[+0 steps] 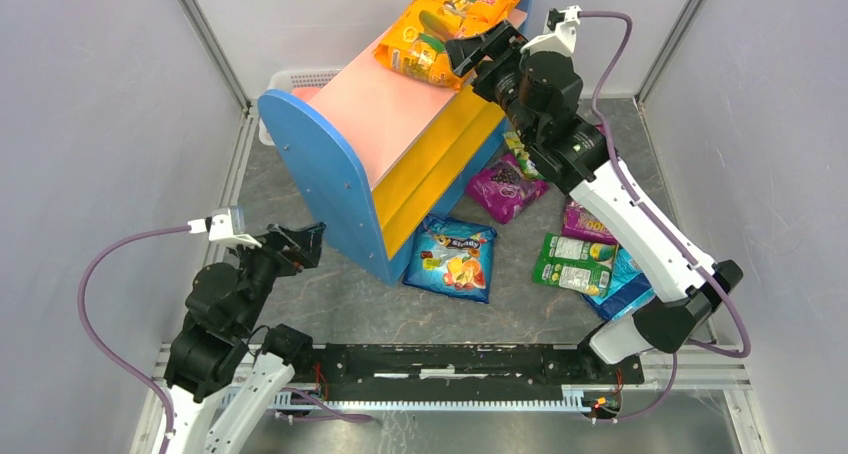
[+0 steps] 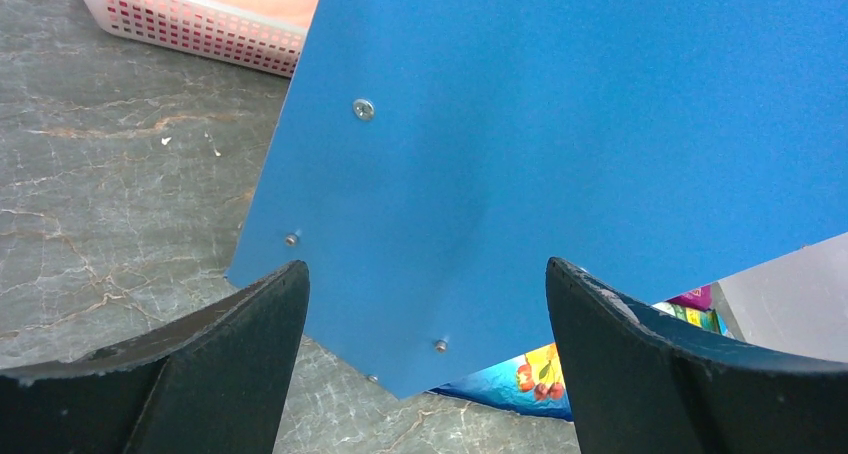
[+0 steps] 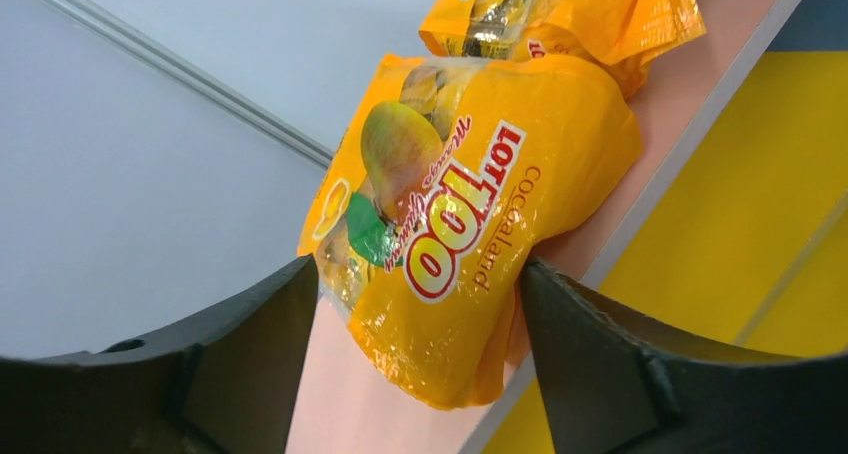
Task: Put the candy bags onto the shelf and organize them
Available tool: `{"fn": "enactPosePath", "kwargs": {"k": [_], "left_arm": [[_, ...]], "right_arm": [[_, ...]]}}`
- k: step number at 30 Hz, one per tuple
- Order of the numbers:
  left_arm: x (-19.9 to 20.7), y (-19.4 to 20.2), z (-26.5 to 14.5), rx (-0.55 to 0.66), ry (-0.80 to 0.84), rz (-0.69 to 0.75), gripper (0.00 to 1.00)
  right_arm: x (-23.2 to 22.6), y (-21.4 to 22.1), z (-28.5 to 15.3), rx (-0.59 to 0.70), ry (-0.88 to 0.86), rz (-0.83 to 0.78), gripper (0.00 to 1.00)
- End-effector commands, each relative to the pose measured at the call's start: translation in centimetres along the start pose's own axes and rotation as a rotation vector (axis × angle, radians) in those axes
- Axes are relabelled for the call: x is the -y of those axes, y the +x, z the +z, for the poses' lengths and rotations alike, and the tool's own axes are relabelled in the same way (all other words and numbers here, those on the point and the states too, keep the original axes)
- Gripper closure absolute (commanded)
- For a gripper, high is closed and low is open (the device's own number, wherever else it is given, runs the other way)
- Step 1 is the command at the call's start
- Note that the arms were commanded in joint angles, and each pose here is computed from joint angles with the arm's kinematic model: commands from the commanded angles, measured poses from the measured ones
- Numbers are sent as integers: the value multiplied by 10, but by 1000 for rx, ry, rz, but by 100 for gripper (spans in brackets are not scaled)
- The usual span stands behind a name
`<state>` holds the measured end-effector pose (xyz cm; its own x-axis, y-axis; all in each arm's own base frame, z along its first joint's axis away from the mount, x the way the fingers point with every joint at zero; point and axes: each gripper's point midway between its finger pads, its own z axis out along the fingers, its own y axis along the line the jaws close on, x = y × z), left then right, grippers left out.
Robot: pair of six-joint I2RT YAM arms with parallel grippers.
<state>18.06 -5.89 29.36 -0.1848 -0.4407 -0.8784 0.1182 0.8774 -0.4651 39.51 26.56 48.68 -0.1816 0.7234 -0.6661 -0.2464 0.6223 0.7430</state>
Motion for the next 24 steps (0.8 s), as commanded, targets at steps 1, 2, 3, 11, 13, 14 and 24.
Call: {"fn": "enactPosePath", "kwargs": {"k": [1,2,3,11,13,14,24], "left_arm": [[5,-10,-3,42,31,33,7],[4,-10,-3,43,29,33,7],[4,-10,-2,43,27,34,7],[3,-8,1,31,19,35,7],[3,-8,1,31,16,34,7],[3,-8,1,32,15,34,7],[2,-7,3,26,6,35,7]], "right_arm": [[-1,5,-7,-9,-51,-14,23],[0,7,-7,-6,-56,1,27],[3,11,-6,-8,-55,12,30],[-9,25,8,-29,-89,55,52],[-7,28,10,-25,-80,70,55],[-8,29,10,-20,-76,78,55],[-23,25,10,71,-65,146,47]]}}
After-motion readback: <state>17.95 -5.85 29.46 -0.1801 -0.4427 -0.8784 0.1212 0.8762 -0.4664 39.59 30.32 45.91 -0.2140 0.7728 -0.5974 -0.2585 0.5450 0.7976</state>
